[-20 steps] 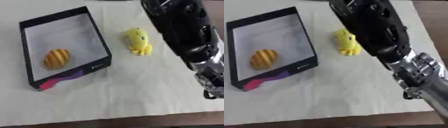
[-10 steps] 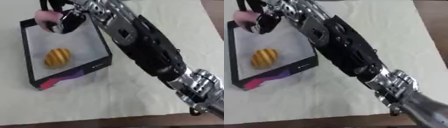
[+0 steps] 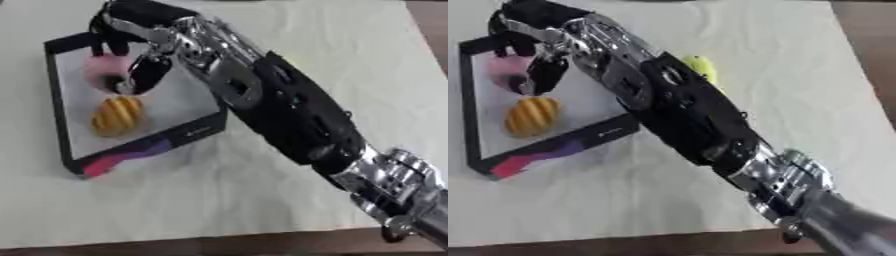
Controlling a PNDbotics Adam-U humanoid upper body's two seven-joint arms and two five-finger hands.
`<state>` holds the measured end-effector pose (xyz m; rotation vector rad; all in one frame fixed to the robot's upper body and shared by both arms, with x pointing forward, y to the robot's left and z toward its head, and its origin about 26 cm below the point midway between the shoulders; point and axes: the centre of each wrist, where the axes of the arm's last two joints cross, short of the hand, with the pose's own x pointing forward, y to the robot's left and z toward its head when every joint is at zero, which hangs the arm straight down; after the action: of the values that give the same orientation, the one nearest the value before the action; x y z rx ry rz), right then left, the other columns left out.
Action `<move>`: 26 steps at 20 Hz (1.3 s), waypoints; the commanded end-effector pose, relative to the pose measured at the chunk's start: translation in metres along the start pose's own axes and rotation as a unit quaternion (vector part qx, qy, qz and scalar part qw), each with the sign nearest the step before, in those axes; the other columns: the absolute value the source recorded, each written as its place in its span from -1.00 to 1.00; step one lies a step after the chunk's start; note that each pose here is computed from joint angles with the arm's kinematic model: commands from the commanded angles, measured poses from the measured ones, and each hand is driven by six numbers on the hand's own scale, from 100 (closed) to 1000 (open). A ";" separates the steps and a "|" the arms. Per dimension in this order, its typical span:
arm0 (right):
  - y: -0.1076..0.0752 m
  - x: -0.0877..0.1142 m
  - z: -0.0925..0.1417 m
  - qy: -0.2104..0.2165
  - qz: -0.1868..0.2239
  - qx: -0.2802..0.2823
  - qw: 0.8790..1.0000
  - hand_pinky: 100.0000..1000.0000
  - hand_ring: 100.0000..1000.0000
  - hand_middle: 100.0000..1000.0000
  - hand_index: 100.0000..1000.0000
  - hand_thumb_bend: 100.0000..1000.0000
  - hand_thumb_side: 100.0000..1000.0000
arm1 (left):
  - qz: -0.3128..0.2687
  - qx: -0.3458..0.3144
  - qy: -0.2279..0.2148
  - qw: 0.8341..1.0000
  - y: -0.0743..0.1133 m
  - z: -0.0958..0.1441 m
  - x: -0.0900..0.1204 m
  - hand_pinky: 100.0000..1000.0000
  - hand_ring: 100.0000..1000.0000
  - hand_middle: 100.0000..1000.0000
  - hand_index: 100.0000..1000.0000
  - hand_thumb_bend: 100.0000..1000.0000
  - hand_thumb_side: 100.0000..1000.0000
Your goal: Pick up objects on the table and place them in the box.
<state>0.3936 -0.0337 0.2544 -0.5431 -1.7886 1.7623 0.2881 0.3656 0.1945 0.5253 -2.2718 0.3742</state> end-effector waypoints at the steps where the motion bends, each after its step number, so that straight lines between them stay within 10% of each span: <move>1: -0.007 0.000 0.000 0.007 0.018 0.002 1.000 0.40 0.24 -0.04 0.39 -0.39 -1.00 | -0.009 -0.007 -0.022 1.000 0.002 -0.009 0.010 0.50 0.66 0.66 0.69 -0.20 0.17; 6: -0.011 -0.004 0.003 0.010 0.028 0.004 1.000 0.64 0.61 0.46 0.70 -0.03 -0.63 | -0.011 -0.005 -0.019 1.000 0.004 -0.008 0.009 0.50 0.66 0.66 0.69 -0.20 0.17; 14: -0.049 -0.007 0.028 0.004 0.022 -0.064 0.998 0.64 0.61 0.48 0.71 -0.04 -0.63 | -0.016 -0.003 -0.018 1.000 0.006 -0.007 0.008 0.50 0.66 0.66 0.68 -0.20 0.16; 21: -0.125 -0.016 0.118 0.011 0.016 -0.183 0.983 0.63 0.58 0.46 0.70 -0.06 -0.65 | -0.033 0.007 -0.016 0.999 0.014 -0.005 0.006 0.50 0.66 0.66 0.68 -0.19 0.16; 26: -0.144 -0.019 0.185 0.035 0.042 -0.176 0.983 0.65 0.61 0.48 0.70 -0.05 -0.60 | -0.039 0.007 -0.017 0.999 0.016 -0.005 0.006 0.50 0.66 0.66 0.68 -0.19 0.17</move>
<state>0.3206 -0.1831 0.3825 -0.7626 -2.0426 1.4607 0.2820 0.3744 0.1888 0.5904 -2.2438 0.3745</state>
